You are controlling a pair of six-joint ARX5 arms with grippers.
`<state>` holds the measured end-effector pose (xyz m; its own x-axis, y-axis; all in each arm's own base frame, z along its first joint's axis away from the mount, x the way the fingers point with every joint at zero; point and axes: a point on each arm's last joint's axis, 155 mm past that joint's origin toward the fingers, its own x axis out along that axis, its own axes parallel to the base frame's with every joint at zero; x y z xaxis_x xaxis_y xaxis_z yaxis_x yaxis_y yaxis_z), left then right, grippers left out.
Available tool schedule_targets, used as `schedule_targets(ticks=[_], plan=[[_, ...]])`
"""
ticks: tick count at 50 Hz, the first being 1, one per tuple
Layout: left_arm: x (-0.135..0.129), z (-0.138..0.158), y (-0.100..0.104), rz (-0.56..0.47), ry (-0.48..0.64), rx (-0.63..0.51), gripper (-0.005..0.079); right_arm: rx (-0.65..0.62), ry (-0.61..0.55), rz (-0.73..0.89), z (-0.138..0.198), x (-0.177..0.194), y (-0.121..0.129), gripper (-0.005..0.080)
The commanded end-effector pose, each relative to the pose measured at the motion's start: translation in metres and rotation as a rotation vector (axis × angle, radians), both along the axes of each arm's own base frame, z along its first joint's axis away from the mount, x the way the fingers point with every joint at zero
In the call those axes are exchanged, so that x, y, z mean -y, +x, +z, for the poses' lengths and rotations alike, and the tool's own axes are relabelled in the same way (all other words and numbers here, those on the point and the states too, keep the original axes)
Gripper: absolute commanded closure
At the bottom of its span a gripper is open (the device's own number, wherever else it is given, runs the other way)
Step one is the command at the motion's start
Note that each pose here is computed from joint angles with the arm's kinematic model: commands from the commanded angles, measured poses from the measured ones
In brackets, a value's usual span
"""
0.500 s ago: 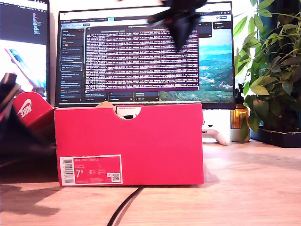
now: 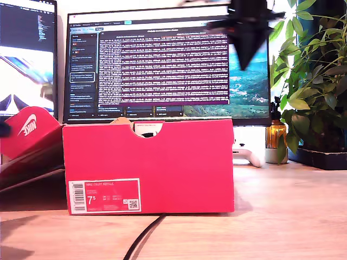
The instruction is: Pack the blue shoes by picking the first shoe and placing it inside the red shoebox, left side, then picking and rotating the second shoe and placing it in the shoebox
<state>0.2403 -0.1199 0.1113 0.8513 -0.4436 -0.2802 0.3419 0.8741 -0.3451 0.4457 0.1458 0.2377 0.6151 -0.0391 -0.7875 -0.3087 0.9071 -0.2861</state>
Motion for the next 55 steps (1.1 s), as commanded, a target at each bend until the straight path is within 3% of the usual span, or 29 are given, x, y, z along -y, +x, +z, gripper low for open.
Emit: schedule_targets(ticks=[1,14,35,42,55], plan=[[-0.005,-0.001,0.000,0.019,0.025,0.015,0.0763,0.081,0.044,-0.011,0.036,0.006,-0.006,0.0765],[-0.013,0.008,-0.003,0.034,0.060,0.073,0.0763,0.124,0.055,-0.115,0.041,0.062,-0.022,0.0765],[-0.047,0.005,-0.004,0.182,0.142,0.094,0.0763,0.302,0.098,-0.255,0.033,0.136,-0.061,0.0764],[-0.068,0.014,-0.003,0.285,0.148,0.133,0.0763,0.301,0.141,-0.208,0.019,0.140,-0.076,0.0764],[-0.079,0.014,-0.002,0.331,0.148,0.134,0.0763,0.294,0.210,-0.114,0.019,0.127,-0.096,0.0764]])
